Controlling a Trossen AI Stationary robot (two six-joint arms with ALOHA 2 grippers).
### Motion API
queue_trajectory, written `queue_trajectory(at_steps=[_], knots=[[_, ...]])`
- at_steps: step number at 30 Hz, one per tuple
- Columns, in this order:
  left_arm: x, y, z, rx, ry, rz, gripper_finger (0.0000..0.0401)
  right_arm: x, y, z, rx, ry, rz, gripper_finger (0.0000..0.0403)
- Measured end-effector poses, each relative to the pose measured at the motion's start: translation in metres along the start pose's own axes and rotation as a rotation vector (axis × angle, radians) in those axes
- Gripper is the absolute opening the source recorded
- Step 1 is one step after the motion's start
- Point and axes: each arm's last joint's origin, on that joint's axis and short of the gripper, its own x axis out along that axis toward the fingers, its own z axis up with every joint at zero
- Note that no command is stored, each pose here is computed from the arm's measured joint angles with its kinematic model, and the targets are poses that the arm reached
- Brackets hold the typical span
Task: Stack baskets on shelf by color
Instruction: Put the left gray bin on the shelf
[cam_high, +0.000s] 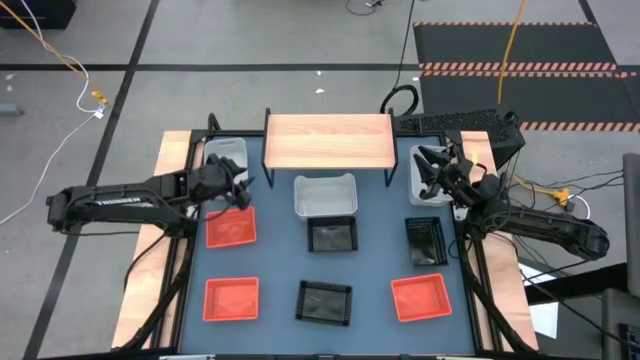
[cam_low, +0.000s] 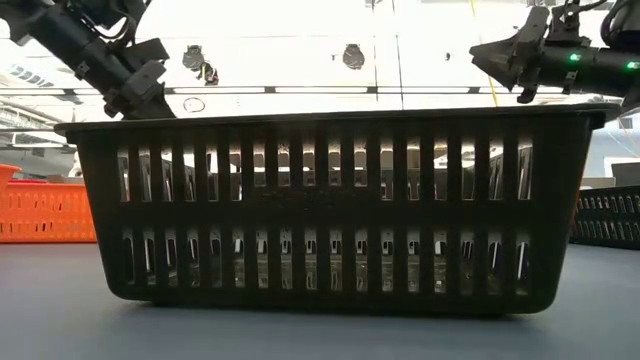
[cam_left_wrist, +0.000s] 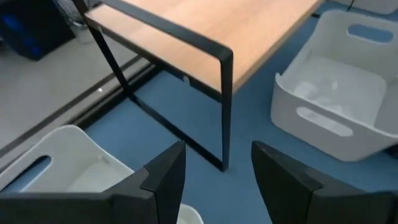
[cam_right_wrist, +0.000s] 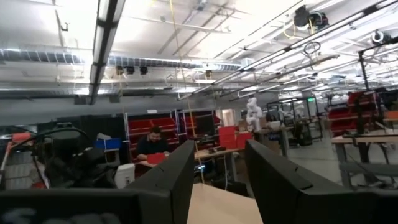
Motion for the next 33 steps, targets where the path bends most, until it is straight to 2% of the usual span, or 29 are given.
queue_trajectory(at_steps=[7,11,15,19,23,27,30,33], knots=[[0.000,-0.001,-0.011,-0.023,0.114,-0.005,0.0187,0.001,0.000,-0.002,0.007,0.012,0.004,0.0139],[0.003,0.006,-0.020,-0.098,0.208,0.074,0.0193,0.001,0.000,0.000,-0.028,-0.007,0.005,0.0139],[0.008,0.014,-0.020,-0.150,0.233,0.140,0.0207,0.001,0.000,0.002,-0.044,-0.021,0.006,0.0139],[0.016,0.018,-0.020,-0.123,0.274,0.142,0.0207,0.001,0.000,0.002,-0.025,-0.021,0.008,0.0139],[0.023,0.015,-0.021,-0.006,0.317,0.060,0.0197,0.001,0.000,0.000,-0.023,-0.004,0.008,0.0139],[0.026,0.012,-0.021,0.039,0.336,-0.036,0.0183,0.001,0.000,-0.002,-0.025,0.016,0.007,0.0139],[0.028,0.011,-0.021,0.044,0.348,-0.033,0.0174,0.001,0.000,-0.003,-0.026,0.027,0.006,0.0139],[0.031,0.012,-0.023,0.052,0.366,0.020,0.0171,0.001,0.000,-0.003,-0.031,0.031,0.007,0.0139]])
